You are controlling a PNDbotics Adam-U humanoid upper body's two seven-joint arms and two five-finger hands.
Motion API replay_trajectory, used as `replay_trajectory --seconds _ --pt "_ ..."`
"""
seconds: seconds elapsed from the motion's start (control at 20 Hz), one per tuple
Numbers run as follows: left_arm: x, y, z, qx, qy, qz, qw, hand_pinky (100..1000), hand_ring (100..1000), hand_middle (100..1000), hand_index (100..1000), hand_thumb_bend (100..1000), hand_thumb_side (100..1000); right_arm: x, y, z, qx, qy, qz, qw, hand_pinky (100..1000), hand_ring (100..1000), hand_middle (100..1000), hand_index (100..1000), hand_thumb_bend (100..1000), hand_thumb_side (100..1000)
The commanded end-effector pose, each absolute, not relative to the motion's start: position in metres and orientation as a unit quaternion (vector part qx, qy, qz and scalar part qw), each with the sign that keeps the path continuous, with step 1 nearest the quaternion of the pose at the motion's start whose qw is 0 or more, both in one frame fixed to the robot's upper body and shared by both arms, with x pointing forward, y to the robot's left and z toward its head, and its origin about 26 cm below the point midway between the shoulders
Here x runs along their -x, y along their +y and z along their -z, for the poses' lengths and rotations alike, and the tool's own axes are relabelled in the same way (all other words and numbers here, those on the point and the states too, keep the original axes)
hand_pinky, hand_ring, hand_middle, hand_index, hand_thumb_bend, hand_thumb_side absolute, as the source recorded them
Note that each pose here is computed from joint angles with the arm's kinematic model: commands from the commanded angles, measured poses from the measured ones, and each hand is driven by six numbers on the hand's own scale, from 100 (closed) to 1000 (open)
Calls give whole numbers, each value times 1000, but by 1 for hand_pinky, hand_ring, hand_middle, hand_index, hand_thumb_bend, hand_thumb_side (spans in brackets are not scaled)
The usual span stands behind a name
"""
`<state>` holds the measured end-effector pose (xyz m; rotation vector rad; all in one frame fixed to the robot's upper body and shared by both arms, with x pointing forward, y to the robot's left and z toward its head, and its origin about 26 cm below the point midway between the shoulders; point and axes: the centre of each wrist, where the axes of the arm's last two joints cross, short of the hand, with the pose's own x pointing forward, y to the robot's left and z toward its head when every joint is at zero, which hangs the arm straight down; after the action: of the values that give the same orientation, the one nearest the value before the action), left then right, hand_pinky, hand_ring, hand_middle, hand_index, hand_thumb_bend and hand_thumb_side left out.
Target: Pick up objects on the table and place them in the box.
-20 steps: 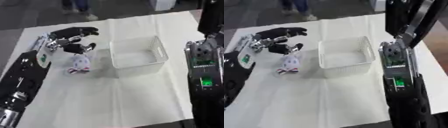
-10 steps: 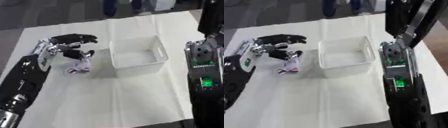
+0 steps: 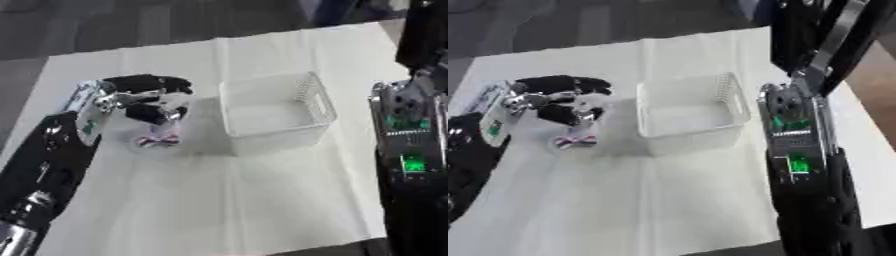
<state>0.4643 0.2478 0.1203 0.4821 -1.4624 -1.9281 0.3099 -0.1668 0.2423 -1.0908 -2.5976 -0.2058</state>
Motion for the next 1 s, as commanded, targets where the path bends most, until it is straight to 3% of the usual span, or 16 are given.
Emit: replay_trajectory --seconds 0.05,1.0 --pt "-465 256 -129 -182 -534 762 319 1000 1000 1000 1000 100 1000 -307 -167 -248 380 -910 74 146 356 493 646 836 100 860" --pt "-464 257 -120 -130 -427 835 322 1000 1000 1000 1000 100 1000 -307 -166 -248 381 -910 76 143 359 496 646 836 100 858"
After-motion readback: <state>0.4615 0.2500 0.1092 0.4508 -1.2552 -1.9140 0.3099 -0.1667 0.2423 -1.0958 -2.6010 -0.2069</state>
